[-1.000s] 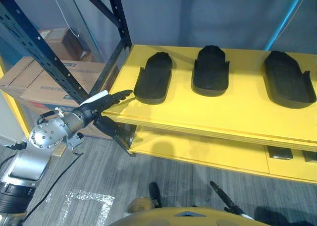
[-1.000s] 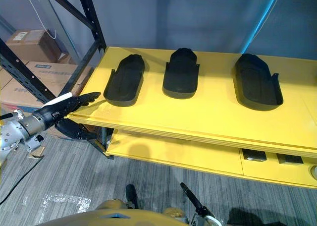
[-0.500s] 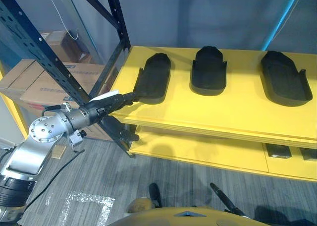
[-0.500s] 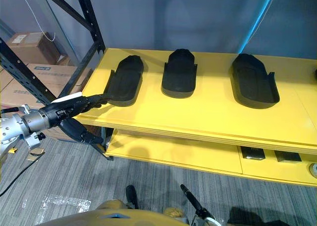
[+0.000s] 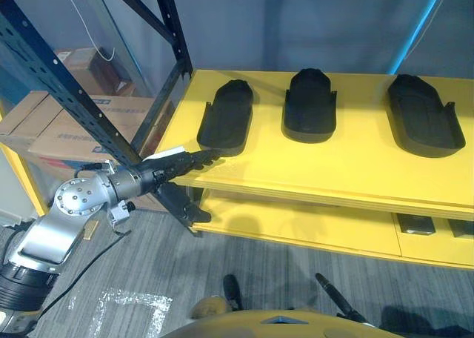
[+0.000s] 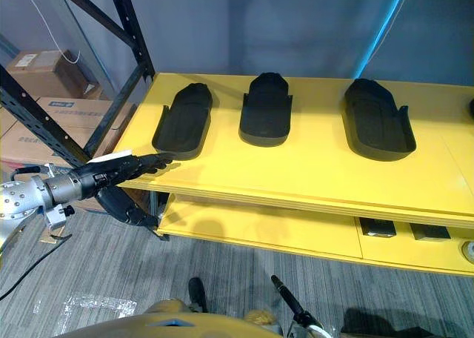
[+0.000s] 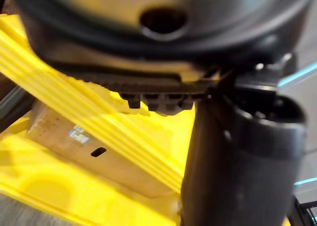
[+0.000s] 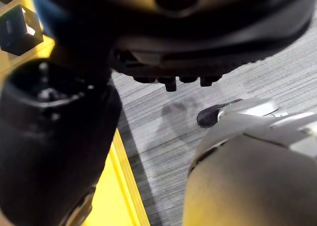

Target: Walk over and take three plastic housings, then place them on the shelf

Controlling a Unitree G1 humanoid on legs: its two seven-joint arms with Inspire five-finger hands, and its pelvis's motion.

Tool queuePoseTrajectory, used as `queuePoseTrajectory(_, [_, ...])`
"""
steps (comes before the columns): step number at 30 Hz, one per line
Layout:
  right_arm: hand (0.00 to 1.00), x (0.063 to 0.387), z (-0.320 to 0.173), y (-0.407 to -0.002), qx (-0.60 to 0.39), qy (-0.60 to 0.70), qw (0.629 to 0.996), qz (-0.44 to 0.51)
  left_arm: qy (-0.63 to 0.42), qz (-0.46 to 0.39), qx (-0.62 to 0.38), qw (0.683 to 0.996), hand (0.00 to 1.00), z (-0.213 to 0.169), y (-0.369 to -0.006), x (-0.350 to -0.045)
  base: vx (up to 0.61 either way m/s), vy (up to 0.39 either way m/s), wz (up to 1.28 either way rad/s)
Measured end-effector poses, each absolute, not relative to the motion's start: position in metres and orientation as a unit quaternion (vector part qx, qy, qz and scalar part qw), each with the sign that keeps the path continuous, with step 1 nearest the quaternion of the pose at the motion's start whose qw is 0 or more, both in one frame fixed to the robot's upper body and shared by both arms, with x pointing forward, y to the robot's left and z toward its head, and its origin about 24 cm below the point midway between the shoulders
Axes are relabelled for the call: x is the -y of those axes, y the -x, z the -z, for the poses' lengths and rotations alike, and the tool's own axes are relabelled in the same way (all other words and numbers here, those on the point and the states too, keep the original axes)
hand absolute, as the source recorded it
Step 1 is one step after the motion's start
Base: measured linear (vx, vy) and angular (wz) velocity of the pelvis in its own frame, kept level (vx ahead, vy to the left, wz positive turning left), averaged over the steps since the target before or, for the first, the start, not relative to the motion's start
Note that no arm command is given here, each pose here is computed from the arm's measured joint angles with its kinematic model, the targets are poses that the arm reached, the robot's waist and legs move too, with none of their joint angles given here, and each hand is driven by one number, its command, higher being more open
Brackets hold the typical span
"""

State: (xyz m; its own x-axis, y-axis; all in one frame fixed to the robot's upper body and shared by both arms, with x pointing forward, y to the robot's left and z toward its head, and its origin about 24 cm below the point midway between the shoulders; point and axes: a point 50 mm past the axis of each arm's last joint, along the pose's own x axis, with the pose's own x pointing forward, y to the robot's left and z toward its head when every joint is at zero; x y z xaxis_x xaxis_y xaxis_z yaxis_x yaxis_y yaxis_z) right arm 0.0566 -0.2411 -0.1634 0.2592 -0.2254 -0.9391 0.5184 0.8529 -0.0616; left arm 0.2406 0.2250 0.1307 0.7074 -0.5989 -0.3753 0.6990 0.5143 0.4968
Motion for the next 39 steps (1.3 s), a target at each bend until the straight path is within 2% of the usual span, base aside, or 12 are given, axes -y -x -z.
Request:
queuePoseTrajectory(17, [1.0,0.239,0.164,-0.045,-0.572,-0.104,0.784,0.218,-0.324,0.262,-0.032,0.908,1.0,-0.152,-0.274,-0.239,0.0,0.007,-0.04])
queuePoseTrajectory(29, [1.0,0.231,0.163,-0.05,-0.569,-0.089,0.796,0.189,-0.284,0.246,-0.049,0.925,1.0,-0.136,-0.279,-0.244,0.01,0.01,-0.06])
queuePoseTrajectory(33, [1.0,0.231,0.163,-0.05,-0.57,-0.087,0.795,0.187,-0.193,0.281,-0.032,0.94,1.0,-0.134,-0.278,-0.234,0.0,0.0,0.0])
queuePoseTrajectory(39, [1.0,0.231,0.163,-0.051,-0.571,-0.073,0.798,0.178,-0.091,0.339,-0.009,0.936,1.0,-0.135,-0.275,-0.218,0.0,0.0,0.0])
